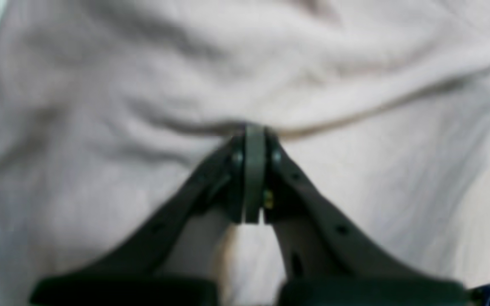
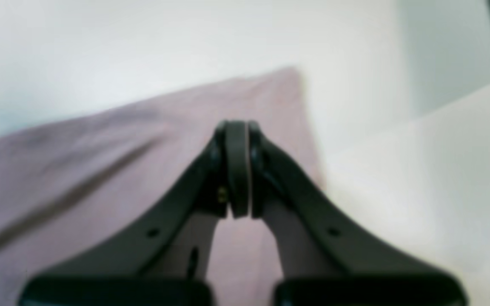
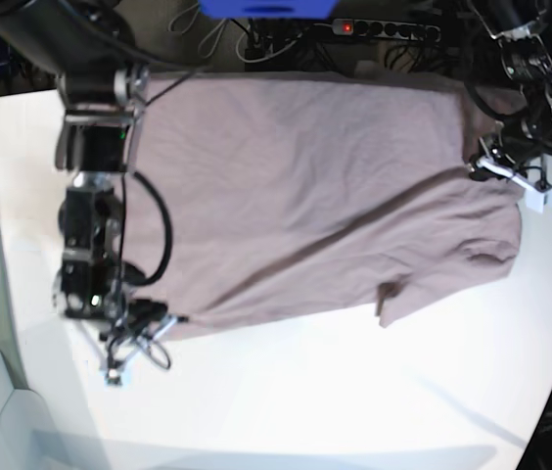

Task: Layout the t-shirt on the table in an organized manner, then fold the t-shirt properly
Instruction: 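Move the right gripper along the shirt edge and grasp it, then grasp the shirt shoulders with both grippers and smooth it flat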

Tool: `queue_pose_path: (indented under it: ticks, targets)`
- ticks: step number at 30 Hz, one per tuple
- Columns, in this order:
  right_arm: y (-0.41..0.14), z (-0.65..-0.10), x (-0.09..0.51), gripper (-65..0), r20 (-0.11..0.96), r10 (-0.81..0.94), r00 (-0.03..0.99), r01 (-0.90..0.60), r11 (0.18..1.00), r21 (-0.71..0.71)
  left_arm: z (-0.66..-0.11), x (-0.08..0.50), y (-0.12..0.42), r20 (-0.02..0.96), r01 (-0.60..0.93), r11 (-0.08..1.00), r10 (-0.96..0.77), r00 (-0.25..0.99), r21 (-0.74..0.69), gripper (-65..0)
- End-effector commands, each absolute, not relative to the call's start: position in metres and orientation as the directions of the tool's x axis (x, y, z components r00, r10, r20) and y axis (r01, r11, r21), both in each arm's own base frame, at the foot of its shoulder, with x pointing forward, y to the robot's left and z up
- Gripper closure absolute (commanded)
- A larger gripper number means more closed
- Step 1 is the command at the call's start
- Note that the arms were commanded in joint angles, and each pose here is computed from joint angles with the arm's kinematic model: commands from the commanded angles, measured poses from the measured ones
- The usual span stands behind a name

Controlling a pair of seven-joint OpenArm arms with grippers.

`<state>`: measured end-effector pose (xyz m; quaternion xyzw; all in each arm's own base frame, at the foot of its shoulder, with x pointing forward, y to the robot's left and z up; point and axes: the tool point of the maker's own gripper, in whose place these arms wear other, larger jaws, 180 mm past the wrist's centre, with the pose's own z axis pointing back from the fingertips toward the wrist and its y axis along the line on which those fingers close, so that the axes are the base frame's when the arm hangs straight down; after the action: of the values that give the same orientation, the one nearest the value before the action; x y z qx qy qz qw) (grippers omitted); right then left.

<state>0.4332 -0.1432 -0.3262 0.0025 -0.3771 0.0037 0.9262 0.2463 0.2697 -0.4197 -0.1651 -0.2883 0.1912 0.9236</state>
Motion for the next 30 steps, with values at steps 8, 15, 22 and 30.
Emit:
queue_pose_path:
  ticks: [8, 15, 22, 30]
  targets:
    - [-0.097, -0.341, 0.362, 0.0, 0.649, 0.093, 0.755, -0.123, 0.992, 0.001, -0.433, 0.278, 0.296, 0.509, -0.296, 0.87, 0.474, 0.719, -0.394, 0.0]
    - [-0.067, -0.376, 0.308, 0.0, 0.563, 0.16, 0.811, -0.208, 0.978, 0.022, -0.445, 0.308, 0.301, 0.531, -0.289, 0.894, 0.438, 0.726, -0.342, 0.0]
    - [-0.065, -0.42, 0.301, 0.0, 0.469, 0.179, 0.865, -0.218, 0.975, 0.03, -0.417, 0.36, 0.305, 0.59, -0.263, 0.908, 0.413, 0.694, -0.326, 0.0]
    - [-0.094, -0.459, 0.33, 0.0, 0.43, 0.195, 0.882, -0.204, 0.979, -0.025, -0.397, 0.4, 0.306, 0.612, -0.249, 0.915, 0.399, 0.683, -0.318, 0.0]
